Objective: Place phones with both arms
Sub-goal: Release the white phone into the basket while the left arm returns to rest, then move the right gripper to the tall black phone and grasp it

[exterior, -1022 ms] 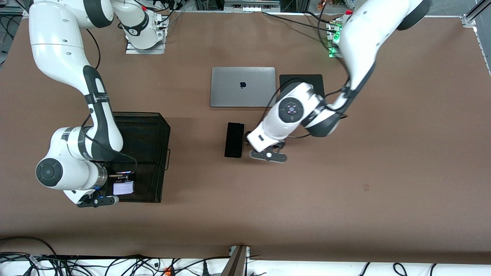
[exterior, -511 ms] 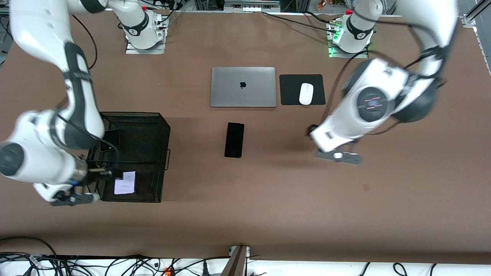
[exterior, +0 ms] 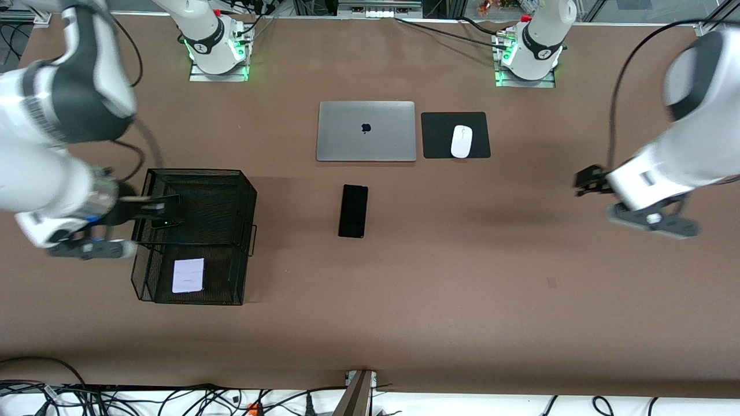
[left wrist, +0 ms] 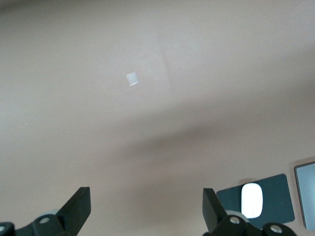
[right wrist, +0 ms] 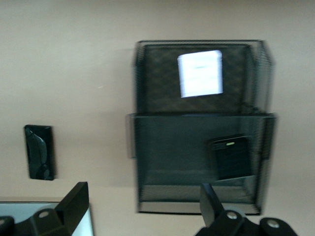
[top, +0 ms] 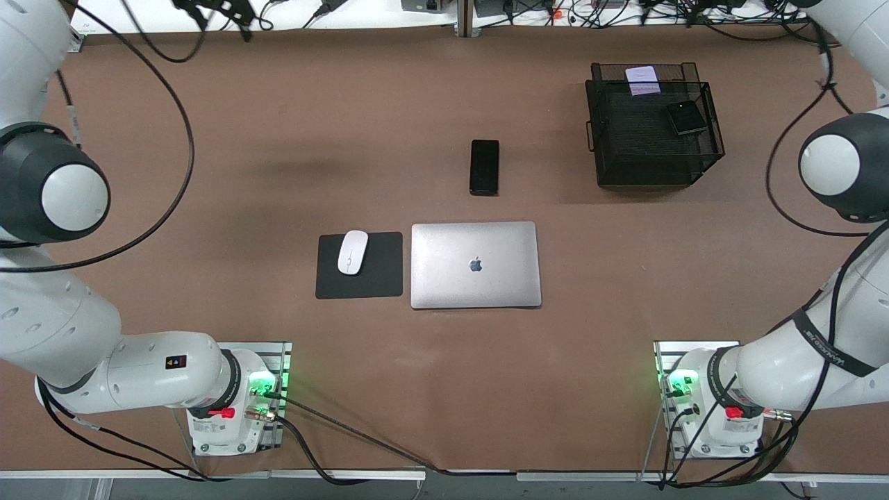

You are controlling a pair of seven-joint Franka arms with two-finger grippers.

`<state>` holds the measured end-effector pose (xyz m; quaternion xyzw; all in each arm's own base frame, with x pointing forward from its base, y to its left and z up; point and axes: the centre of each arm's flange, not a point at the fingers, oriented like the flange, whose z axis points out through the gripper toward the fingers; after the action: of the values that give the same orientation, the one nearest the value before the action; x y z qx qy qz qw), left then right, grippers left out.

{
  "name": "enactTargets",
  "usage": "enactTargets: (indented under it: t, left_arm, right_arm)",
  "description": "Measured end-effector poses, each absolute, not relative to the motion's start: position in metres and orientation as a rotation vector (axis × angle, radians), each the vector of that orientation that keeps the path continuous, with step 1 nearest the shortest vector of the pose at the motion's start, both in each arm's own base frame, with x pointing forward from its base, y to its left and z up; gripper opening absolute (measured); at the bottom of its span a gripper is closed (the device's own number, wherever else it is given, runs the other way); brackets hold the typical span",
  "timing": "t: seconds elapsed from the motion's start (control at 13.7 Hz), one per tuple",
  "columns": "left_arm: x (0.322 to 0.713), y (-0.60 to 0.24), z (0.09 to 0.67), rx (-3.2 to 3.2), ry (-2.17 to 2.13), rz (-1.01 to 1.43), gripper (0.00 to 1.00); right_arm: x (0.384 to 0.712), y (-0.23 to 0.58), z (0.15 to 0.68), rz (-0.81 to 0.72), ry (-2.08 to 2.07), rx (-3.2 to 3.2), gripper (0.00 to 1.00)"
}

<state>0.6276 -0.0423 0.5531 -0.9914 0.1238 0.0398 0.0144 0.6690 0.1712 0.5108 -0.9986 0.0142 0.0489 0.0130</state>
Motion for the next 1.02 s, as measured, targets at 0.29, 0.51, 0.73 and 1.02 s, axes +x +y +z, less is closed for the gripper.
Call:
enactTargets:
  t: [0.29,0.51,0.73,1.02]
  left_arm:
    - [0.593,-0.007,0.583,-3.078,0.267,0.019,1.00]
    - [0.560,-0.010,0.587,-3.095,0.261,-0.050,1.00]
    - [0.557,-0.012,0.582,-3.096,0.260,-0.038,1.00]
    - [0.559,-0.019,0.579,-3.097,0.261,-0.029,1.00]
  right_arm:
    - [0.623,0.318,0.502,0.067,0.137,-3.111,1.00]
    - [0.590,0.409,0.470,0.005,0.218,-3.105,1.00]
    - [0.556,0.473,0.425,-0.005,0.249,-3.135,1.00]
    - [0.540,0.500,0.350,0.059,0.211,-3.172,1.00]
